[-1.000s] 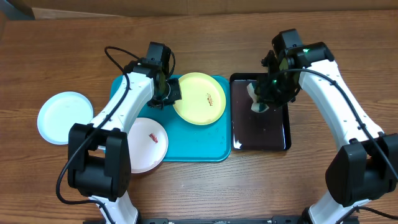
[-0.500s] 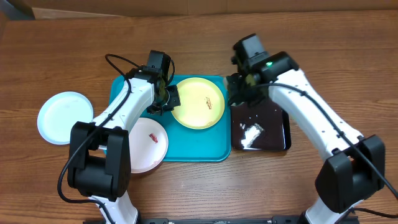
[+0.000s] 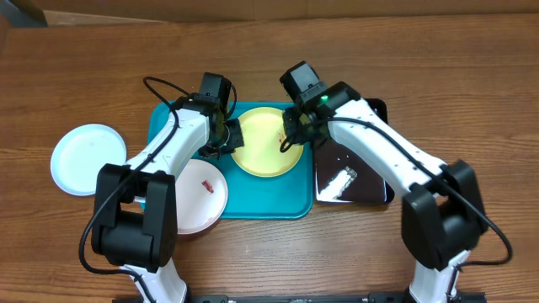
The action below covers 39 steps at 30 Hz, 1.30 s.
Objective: Clean dirty plates on tray and stack at the side
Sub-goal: 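Scrub the yellow plate with the sponge in the right gripper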
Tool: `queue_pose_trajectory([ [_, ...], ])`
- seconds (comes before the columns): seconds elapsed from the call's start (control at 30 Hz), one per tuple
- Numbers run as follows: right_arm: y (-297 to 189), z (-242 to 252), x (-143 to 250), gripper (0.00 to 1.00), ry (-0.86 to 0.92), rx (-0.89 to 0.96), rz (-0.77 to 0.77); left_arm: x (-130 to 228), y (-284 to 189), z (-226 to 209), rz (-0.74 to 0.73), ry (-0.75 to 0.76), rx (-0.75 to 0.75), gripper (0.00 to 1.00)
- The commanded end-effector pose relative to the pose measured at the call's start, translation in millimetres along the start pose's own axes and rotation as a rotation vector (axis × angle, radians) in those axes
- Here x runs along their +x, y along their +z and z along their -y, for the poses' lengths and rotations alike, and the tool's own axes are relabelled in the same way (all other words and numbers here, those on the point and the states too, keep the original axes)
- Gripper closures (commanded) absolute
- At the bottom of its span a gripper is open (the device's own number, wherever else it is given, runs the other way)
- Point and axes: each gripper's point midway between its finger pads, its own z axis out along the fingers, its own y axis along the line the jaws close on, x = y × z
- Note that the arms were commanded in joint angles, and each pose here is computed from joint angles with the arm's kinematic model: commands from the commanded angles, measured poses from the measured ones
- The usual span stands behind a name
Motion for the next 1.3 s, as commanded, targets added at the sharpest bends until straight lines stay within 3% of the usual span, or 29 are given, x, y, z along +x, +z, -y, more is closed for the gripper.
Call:
queue_pose_trajectory([
  [0.0,12.7,-3.2,-4.4,0.96,0.000,0.013,0.007,1.6,3.1,-4.0,-0.001,-0.004,-0.020,0.96],
  [0.47,70.4,-9.9,14.7,0.96,0.029,0.040,-0.076,1.6,3.2,-4.1,0.000,-0.004,-0.021,0.96],
  [1.07,83.7,-3.9,31.6,0.96,0.102,0.062,-0.119,12.4,23.3,-15.5,0.011,-0.005,-0.042,0.96],
  [1.27,90.0,-17.6,39.6,0.96,0.108,-0.017,-0.166,12.4,23.3,-15.5,0.011,-0.005,-0.042,0.96],
])
